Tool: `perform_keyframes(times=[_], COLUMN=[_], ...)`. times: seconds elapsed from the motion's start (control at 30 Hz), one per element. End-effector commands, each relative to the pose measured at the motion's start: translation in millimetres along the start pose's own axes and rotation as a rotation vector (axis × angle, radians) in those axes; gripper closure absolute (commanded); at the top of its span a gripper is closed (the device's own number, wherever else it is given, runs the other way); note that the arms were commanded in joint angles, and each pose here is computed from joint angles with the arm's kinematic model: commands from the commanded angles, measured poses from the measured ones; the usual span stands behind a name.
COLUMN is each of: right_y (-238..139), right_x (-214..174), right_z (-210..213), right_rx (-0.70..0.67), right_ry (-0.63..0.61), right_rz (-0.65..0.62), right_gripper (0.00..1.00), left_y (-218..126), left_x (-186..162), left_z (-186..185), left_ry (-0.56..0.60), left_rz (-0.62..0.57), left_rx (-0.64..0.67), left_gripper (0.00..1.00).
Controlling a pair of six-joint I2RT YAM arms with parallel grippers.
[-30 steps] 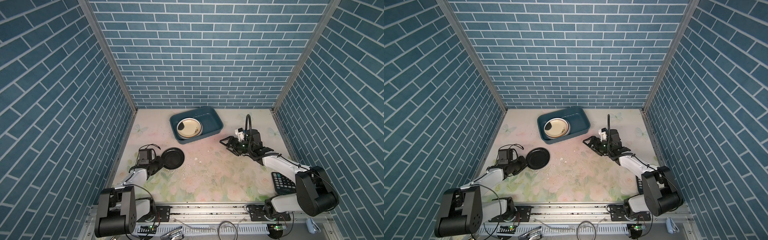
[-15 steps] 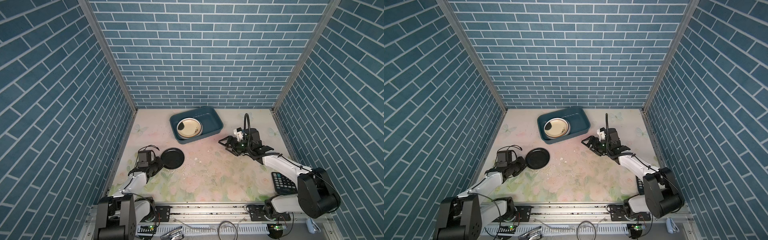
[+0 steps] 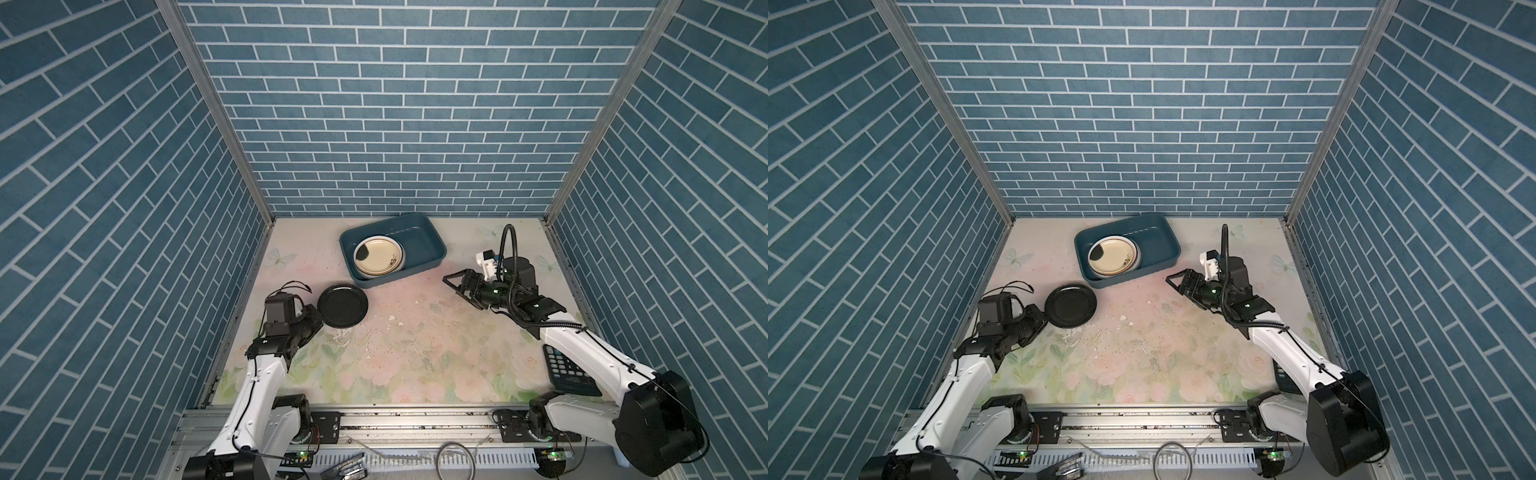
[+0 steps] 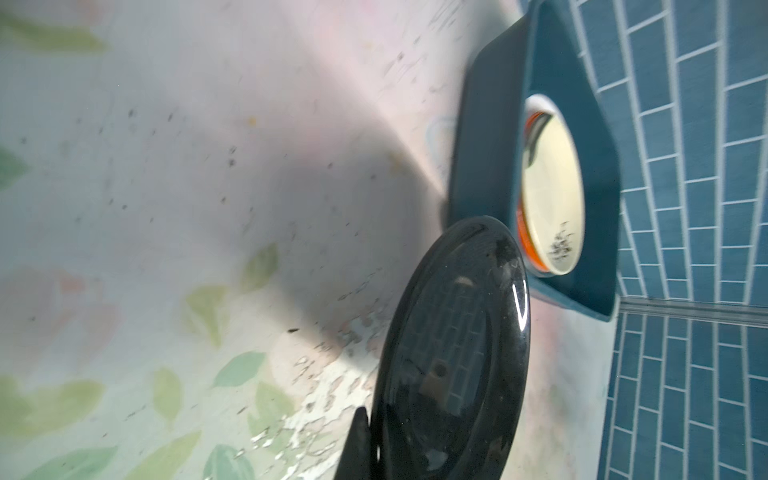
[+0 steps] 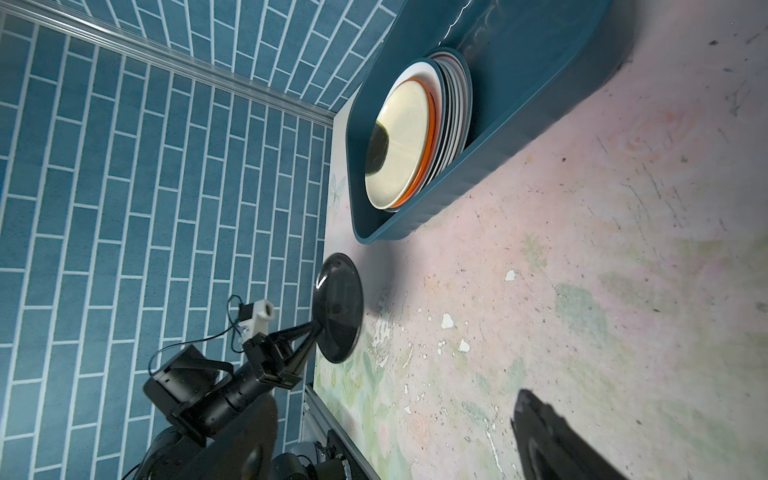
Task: Place the plates into the plastic bin on the countertop
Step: 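Carry the black plate over the teal bin with the left gripper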
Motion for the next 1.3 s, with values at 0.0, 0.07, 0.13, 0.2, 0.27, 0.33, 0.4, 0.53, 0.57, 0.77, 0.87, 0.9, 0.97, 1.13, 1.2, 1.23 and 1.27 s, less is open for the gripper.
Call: perform_keyframes(times=[0.0, 0.07, 0.13, 0.2, 0.27, 0.33, 0.4, 0.53, 0.57, 0.77, 0.87, 0.9, 0.97, 1.13, 1.2, 1.23, 1.27], right_y=[-2, -3, -3, -3, -5, -5, -5, -3, -3, 1, 5, 6, 8, 10, 10, 10, 10], right_x=[-5, -7, -8, -10, -10, -11, -10, -10, -9, -3, -1, -2, -1, -1, -1, -1, -2], right_z=[-1, -2, -2, -2, -2, -3, -3, -4, -4, -5, -8, -8, -10, -12, -12, -12, -12], right_rx=[0.001, 0.004, 0.010, 0.010, 0.006, -0.003, -0.006, -0.017, -0.026, -0.049, -0.058, -0.059, -0.062, -0.071, -0.071, -0.073, -0.071], right_ry=[-0.017, -0.010, -0.005, -0.003, -0.002, 0.001, 0.000, -0.008, -0.011, -0.014, -0.005, -0.003, -0.001, 0.008, 0.011, 0.014, 0.014], right_rz=[-0.004, -0.010, -0.006, 0.003, 0.002, 0.002, 0.005, 0.011, 0.012, 0.020, 0.036, 0.041, 0.042, 0.039, 0.041, 0.042, 0.044], right_gripper=[0.11, 0.11, 0.11, 0.11, 0.11, 0.11, 0.11, 0.11, 0.11, 0.11, 0.11, 0.11, 0.11, 0.11, 0.11, 0.11, 0.11], left_y=[-7, -3, 6, 15, 31, 47, 65, 97, 106, 144, 161, 166, 176, 189, 189, 189, 188], left_x=[3, 3, 4, 6, 10, 14, 18, 28, 30, 41, 43, 43, 41, 36, 36, 35, 35], left_z=[-32, -52, -71, -90, -107, -120, -131, -147, -150, -159, -156, -155, -154, -152, -153, -154, -156], left_ry=[0.015, 0.051, 0.084, 0.105, 0.126, 0.132, 0.141, 0.147, 0.147, 0.174, 0.178, 0.179, 0.179, 0.196, 0.213, 0.222, 0.237], left_rz=[0.003, -0.010, -0.013, -0.016, -0.023, -0.018, -0.008, -0.002, -0.002, 0.000, 0.012, 0.022, 0.036, 0.091, 0.092, 0.096, 0.105], left_rx=[-0.077, -0.101, -0.120, -0.141, -0.146, -0.139, -0.138, -0.123, -0.116, -0.053, -0.013, -0.013, -0.007, 0.012, 0.014, 0.010, 0.001], left_gripper=[1.00, 1.00, 1.00, 1.00, 1.00, 1.00, 1.00, 1.00, 1.00, 1.00, 1.00, 1.00, 1.00, 1.00, 1.00, 0.95, 0.77])
Point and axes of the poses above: each gripper's point midway between its finger pads, its own y axis out along the fingers, its own z axis along the line the jaws close on, x = y × z, the point moved 8 cm from there along -y, back along the fingers, and after that the axes turned 15 degrees about -y, right-handed, at the moved point
